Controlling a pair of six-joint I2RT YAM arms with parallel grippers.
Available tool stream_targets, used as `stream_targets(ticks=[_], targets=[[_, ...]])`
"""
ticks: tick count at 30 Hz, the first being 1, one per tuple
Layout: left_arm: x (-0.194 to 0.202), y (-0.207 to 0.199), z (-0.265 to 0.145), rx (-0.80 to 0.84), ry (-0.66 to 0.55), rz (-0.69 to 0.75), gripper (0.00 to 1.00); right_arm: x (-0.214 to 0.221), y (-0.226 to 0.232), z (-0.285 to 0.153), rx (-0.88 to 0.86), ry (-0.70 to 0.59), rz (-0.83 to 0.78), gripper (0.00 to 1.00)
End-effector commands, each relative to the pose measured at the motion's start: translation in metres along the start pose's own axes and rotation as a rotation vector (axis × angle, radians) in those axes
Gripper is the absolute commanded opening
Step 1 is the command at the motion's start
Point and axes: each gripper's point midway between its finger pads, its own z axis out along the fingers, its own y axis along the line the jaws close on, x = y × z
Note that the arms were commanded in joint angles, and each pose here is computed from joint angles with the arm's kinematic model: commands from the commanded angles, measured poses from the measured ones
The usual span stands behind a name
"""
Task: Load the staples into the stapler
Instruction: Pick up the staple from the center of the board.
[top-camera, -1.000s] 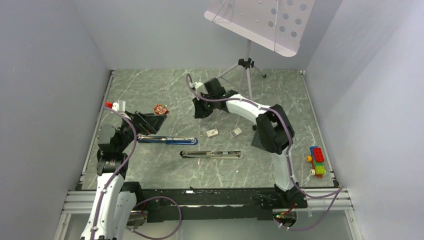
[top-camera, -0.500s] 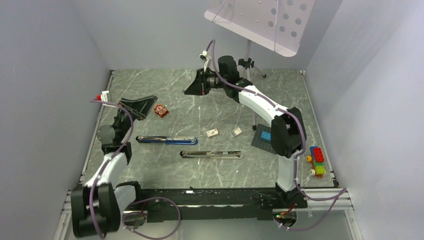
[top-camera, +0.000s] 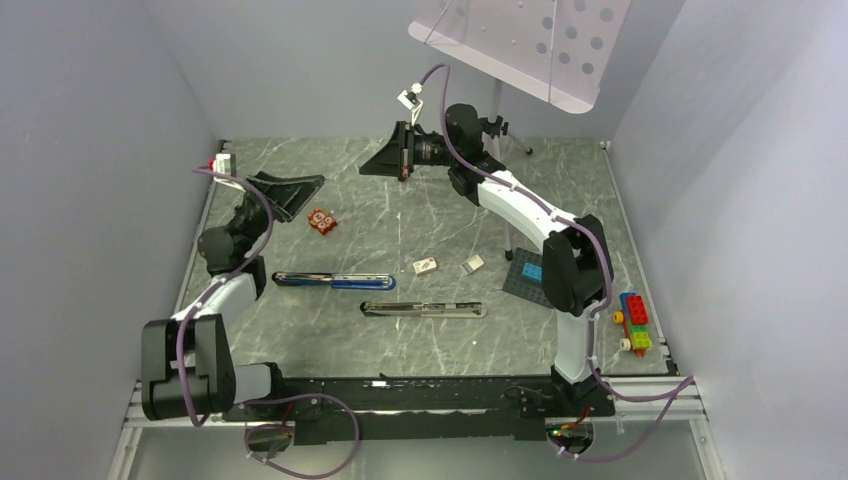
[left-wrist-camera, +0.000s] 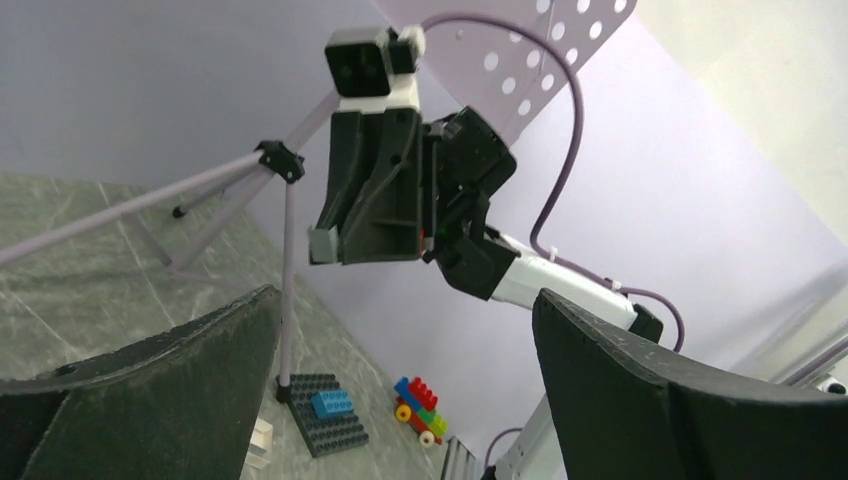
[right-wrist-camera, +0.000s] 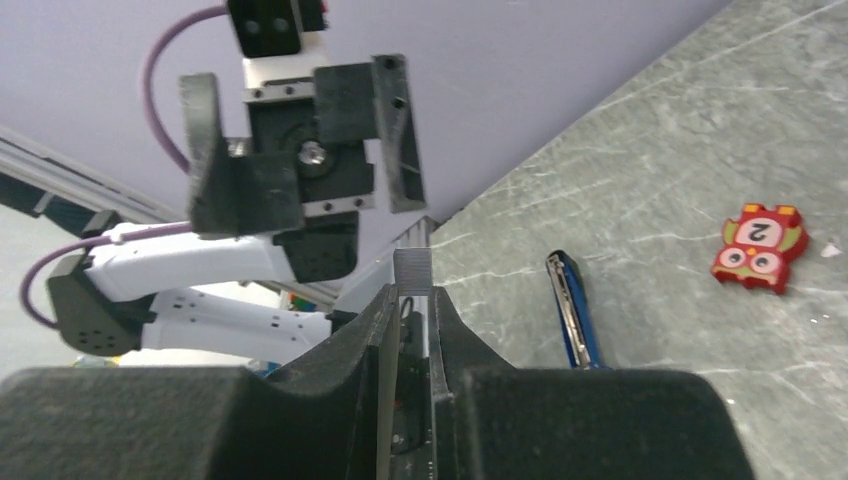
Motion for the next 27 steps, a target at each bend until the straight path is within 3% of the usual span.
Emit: stream_targets(ticks=[1,11,20,27], targets=[[0.011,-0.007,0.014,0.069,0.06,0.056,0.99,-0.028,0.058,-0.006,-0.135,-0.045,-0.063,0.17],[0.011,-0.008,0.042,0.116,0.044,0.026,0.94,-0.019,0.068,-0.003,-0.179,-0.013,-0.055,0.17],[0.026,-0.008,0.054,0.147,0.07,-0.036,0.74,-0.014,0.073,-0.002,-0.199,0.003,-0.044,0.17],[0.025,-0.008,0.055,0.129,0.056,-0.02,0.66,-0.011,0.072,-0.003,-0.192,0.01,-0.038,0.16]])
